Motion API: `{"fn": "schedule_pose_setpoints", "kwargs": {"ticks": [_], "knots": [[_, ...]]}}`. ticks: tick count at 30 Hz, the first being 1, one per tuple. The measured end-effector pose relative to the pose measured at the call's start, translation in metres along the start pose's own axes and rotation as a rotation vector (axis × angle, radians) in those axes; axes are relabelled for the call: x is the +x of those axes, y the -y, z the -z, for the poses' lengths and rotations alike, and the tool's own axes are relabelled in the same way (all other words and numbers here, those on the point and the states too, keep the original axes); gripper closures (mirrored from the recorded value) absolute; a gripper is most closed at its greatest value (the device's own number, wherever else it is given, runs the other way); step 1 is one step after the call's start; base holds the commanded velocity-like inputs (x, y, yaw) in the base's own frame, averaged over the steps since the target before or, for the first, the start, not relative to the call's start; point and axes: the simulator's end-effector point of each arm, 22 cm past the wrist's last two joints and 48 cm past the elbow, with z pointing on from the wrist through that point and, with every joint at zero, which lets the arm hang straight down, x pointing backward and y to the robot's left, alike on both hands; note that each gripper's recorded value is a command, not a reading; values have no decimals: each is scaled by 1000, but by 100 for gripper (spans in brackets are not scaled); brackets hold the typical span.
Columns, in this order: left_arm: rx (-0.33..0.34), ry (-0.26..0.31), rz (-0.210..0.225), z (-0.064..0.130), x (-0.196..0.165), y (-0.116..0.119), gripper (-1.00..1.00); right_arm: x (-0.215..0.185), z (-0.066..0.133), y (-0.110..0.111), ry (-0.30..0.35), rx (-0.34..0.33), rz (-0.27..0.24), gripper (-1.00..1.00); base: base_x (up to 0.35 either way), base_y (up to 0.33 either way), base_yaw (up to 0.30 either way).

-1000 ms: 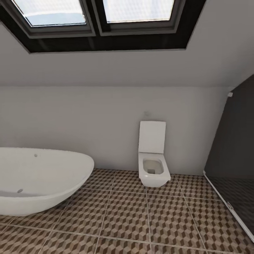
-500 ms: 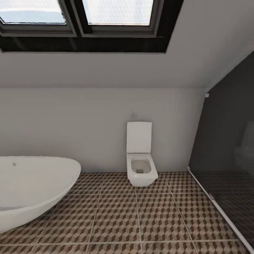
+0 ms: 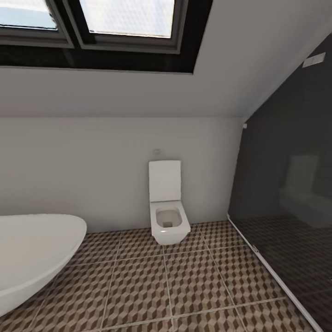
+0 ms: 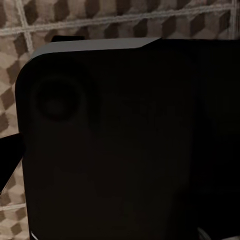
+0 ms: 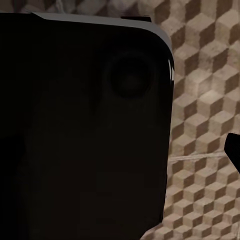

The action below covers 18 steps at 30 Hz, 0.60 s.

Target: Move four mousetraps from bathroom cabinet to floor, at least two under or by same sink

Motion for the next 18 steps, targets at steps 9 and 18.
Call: {"fn": "schedule_pose_setpoints", "kwargs": {"ticks": [9,18], "knots": [[6,7,-1,0,-3,4,-100,-3,0,0,7,0,0,-100,0,0,-256],[7,13,-2,0,-5,5,-100,-5,0,1,12,1,0,-100,0,0,-260]]}}
